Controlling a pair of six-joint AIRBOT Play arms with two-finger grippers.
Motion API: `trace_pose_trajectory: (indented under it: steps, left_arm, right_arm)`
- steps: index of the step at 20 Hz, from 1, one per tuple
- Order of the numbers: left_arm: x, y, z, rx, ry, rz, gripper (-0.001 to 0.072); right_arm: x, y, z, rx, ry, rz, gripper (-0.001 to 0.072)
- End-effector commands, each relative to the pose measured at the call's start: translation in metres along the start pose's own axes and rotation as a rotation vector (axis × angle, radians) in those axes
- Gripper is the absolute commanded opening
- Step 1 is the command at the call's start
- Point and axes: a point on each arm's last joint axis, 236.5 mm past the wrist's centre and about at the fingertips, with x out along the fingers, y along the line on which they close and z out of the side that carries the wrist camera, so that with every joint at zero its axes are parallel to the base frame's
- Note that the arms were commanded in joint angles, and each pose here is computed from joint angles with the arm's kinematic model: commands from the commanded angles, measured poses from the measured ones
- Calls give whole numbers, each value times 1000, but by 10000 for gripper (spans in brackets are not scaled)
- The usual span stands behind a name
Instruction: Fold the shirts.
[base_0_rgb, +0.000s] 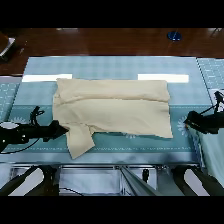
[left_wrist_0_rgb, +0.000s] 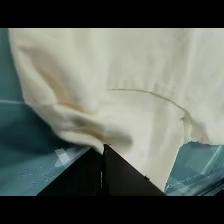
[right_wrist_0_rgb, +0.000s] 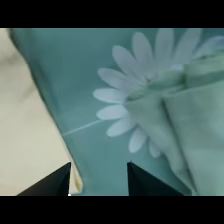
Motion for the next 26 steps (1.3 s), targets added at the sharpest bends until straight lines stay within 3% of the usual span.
trace_pose_trajectory:
  steps: [1,4,11,15,16,17,18,19,26]
  left_arm:
    - [3,-3,0,13,0,-8,21]
    - [3,-4,-1,13,1,-8,21]
    - [3,-4,-1,13,3,-9,21]
    - [3,-6,0,9,-2,-18,21]
    - [2,-7,1,16,-5,-18,21]
    - [2,-8,3,21,-8,-18,21]
    - [-1,-12,8,24,-19,-25,21]
    - [-5,-16,15,39,-30,-29,21]
    - [-73,-107,115,205,-258,-155,20]
  right_arm:
    - [16,-6,-51,-29,214,-5,410]
    - [34,27,-77,-42,315,162,410]
    - [60,40,-70,29,349,231,410]
    - [69,72,-41,108,266,371,408]
    - [69,79,-34,125,254,402,391]
    - [67,86,-30,123,253,430,295]
    - [62,94,-27,88,247,471,124]
    - [55,102,-25,33,241,511,25]
    - [-4,128,59,-89,67,544,25]
